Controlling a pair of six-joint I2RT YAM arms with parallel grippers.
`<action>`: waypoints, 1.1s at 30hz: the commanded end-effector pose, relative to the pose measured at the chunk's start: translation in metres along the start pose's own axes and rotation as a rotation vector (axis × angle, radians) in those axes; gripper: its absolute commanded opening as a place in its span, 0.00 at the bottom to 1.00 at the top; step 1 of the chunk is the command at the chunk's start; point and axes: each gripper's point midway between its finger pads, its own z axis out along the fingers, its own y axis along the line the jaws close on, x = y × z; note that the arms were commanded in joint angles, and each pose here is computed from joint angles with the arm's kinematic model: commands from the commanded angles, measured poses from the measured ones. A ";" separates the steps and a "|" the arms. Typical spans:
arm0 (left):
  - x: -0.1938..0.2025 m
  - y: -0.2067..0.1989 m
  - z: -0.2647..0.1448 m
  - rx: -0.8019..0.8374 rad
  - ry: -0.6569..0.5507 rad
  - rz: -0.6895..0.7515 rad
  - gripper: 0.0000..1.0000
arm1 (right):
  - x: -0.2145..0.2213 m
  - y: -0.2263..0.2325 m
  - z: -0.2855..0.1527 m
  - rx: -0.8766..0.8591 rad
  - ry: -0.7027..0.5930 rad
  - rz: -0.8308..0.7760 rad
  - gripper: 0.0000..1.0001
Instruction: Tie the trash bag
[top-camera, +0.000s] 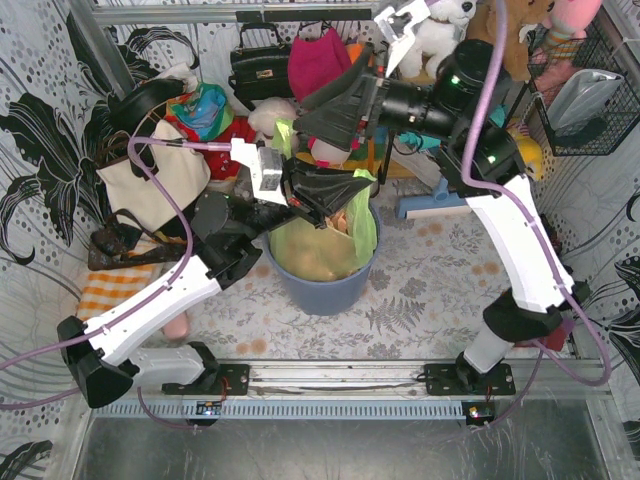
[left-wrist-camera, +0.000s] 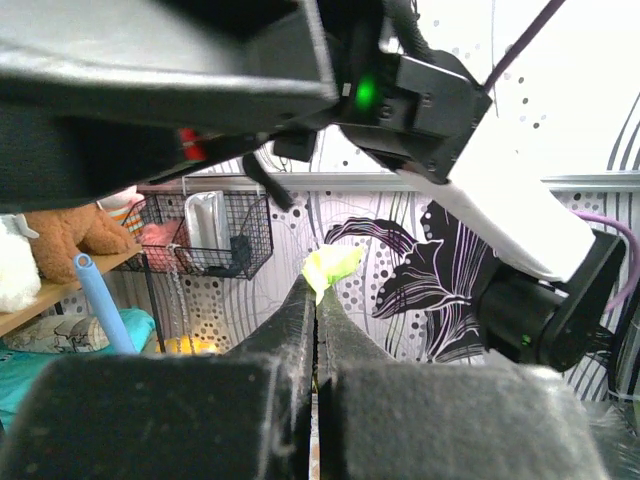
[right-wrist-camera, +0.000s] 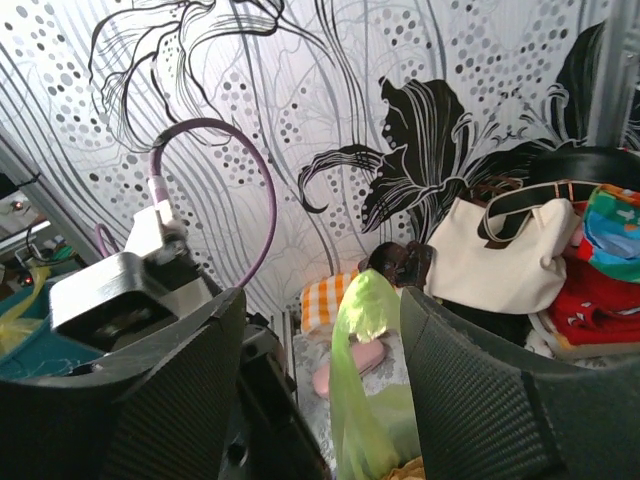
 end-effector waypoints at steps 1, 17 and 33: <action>-0.023 -0.011 -0.007 0.038 -0.075 0.054 0.00 | 0.015 0.001 0.015 -0.059 0.069 -0.042 0.63; -0.020 -0.011 -0.008 0.034 -0.071 0.036 0.00 | 0.027 -0.011 0.017 0.020 0.084 -0.051 0.14; -0.048 0.001 -0.008 -0.044 -0.130 0.110 0.00 | 0.001 0.002 0.035 0.083 -0.062 0.070 0.00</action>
